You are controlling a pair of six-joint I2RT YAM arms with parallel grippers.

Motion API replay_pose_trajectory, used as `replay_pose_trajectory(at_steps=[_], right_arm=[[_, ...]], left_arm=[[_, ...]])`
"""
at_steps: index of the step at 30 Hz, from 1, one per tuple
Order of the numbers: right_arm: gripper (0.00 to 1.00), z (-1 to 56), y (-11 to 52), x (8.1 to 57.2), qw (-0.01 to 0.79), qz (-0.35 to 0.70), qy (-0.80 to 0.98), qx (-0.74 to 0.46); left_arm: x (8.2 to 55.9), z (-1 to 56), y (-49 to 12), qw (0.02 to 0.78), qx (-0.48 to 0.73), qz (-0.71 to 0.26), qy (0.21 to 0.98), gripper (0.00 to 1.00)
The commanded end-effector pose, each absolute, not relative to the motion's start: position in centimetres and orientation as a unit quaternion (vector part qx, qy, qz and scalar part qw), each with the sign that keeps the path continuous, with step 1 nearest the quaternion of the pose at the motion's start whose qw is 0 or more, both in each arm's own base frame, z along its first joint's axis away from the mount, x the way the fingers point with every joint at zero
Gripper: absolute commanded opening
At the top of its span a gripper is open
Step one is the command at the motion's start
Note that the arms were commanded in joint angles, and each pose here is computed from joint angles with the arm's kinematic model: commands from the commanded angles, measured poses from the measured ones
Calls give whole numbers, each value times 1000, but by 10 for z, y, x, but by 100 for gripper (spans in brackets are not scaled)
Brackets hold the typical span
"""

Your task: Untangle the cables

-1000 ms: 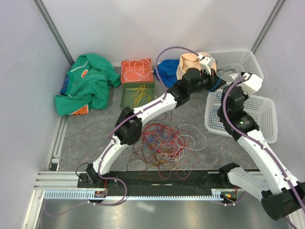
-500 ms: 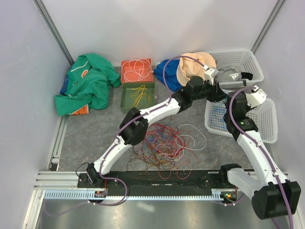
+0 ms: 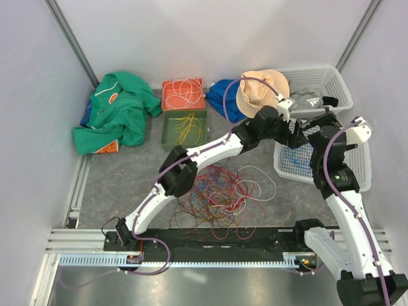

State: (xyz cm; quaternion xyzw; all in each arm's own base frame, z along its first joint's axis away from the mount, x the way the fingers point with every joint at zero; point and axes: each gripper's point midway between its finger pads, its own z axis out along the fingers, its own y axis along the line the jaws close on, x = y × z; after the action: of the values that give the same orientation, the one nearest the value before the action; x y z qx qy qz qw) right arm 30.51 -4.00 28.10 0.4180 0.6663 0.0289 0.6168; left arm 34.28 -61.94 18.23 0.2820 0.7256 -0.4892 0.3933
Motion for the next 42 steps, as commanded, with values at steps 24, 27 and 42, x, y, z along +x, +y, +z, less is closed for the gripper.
replay_pose_trajectory(at_steps=[24, 27, 42], right_arm=[[96, 170, 167, 259, 472, 265, 840, 30], [95, 158, 176, 245, 466, 262, 845, -6], [90, 96, 229, 169, 390, 267, 870, -137]], left_arm=[[219, 222, -276, 458, 0, -346, 819, 100], [199, 217, -247, 456, -27, -364, 812, 100], [170, 159, -201, 428, -61, -342, 834, 100]])
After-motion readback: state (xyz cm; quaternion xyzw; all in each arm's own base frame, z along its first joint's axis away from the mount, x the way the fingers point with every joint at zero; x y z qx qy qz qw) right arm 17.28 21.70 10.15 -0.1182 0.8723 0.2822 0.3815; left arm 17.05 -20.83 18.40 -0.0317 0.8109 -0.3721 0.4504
